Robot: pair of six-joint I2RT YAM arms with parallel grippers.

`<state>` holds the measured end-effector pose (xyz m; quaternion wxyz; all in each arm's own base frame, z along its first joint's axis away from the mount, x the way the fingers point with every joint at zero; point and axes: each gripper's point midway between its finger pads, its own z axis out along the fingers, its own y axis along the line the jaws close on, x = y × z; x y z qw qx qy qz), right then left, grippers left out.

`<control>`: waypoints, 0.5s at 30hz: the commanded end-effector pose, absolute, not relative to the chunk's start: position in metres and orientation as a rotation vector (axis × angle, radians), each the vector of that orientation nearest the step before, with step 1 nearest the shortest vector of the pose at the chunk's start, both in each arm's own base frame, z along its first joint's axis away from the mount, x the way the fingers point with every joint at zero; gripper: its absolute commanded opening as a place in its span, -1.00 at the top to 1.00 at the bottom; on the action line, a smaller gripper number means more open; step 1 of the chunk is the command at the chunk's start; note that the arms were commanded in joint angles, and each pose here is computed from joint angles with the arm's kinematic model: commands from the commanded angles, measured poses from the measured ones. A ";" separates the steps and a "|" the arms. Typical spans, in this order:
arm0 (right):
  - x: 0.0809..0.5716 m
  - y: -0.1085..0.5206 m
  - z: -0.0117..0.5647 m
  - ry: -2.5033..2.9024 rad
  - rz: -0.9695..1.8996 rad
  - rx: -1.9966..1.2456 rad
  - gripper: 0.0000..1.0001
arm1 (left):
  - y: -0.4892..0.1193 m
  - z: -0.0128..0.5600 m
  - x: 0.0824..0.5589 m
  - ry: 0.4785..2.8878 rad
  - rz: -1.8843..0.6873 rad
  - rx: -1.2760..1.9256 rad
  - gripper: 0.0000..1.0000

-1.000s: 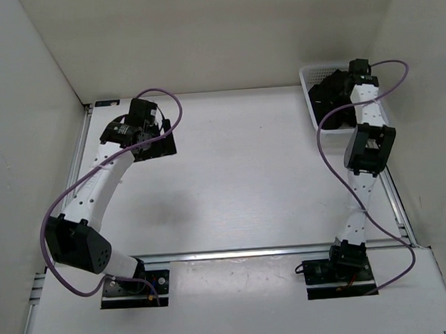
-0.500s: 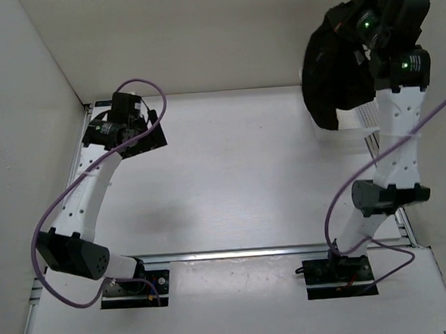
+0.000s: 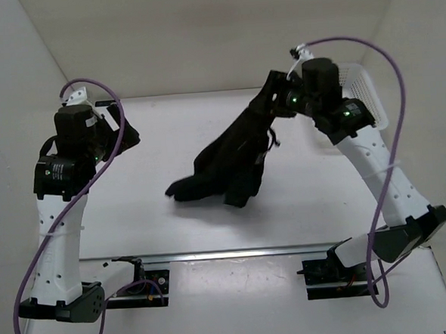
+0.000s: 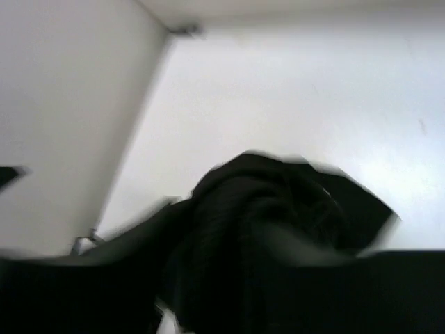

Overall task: Fold and stack the shorts
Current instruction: Move the shorts to the center of the board, then flatten the shorts out

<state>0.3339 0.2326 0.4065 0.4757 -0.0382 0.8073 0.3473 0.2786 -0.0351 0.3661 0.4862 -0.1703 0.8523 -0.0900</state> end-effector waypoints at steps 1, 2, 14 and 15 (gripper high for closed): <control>0.357 0.192 0.342 2.083 0.555 0.045 -0.54 | -0.047 0.328 0.280 2.212 -0.250 -0.356 -1.00; 0.354 0.179 0.326 2.143 0.489 0.076 -0.71 | -0.049 0.311 0.282 2.259 -0.249 -0.356 -1.00; 0.284 0.170 0.207 2.448 0.554 0.308 -0.04 | -0.079 0.161 0.234 2.648 -0.386 -0.558 -0.78; 0.284 0.176 0.201 2.452 0.596 0.319 -0.44 | -0.081 0.139 0.222 2.713 -0.385 -0.626 -0.92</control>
